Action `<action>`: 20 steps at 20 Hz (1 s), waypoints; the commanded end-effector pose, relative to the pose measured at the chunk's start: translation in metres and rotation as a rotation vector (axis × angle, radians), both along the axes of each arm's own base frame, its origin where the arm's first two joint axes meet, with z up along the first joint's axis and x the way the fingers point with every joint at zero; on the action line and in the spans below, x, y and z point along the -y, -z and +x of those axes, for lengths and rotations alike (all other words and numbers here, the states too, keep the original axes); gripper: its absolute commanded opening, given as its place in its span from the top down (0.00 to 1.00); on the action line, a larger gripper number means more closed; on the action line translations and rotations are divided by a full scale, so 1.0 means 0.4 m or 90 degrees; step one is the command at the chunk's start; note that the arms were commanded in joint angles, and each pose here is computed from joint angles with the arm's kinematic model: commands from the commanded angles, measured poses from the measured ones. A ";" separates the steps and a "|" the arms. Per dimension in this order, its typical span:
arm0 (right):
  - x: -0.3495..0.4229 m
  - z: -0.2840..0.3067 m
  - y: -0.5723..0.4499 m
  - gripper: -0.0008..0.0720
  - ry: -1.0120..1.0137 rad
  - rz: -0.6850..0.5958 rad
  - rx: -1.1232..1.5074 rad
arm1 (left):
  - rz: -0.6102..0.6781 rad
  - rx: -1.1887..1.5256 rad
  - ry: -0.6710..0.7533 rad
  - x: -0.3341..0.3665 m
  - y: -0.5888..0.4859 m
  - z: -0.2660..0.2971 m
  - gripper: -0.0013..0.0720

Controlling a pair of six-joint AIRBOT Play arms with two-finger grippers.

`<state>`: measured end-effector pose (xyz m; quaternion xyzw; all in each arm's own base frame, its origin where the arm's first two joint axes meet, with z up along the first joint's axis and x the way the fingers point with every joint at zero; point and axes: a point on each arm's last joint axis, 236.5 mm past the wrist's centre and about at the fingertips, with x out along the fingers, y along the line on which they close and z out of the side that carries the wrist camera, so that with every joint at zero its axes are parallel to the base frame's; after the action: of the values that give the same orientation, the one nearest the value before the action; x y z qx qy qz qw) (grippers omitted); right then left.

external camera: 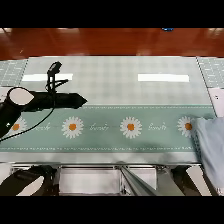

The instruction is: Fold the shirts.

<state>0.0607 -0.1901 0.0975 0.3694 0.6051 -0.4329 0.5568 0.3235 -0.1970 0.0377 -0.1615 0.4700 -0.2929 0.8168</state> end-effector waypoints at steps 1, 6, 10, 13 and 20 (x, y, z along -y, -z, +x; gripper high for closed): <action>-0.012 0.059 0.006 0.63 0.019 0.010 0.067 | 0.023 0.039 -0.012 -0.038 -0.001 0.036 0.96; -0.062 0.586 -0.188 0.96 -0.131 -0.033 0.594 | 0.006 0.122 -0.125 -0.189 -0.178 0.172 0.96; -0.426 0.884 -0.348 0.96 -0.470 -0.019 0.787 | -0.027 0.268 -0.098 -0.130 -0.469 0.221 0.96; -0.630 0.908 -0.156 0.96 -0.754 -0.062 0.541 | 0.011 0.291 -0.049 -0.064 -0.494 0.202 0.96; -0.606 0.843 0.199 0.96 -0.775 0.000 0.174 | 0.233 0.020 -0.129 -0.260 -0.113 0.246 0.96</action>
<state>0.4098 0.0561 0.0581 0.0525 0.5685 0.0401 0.8200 0.4170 -0.1228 0.1146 -0.0636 0.4399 -0.1754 0.8784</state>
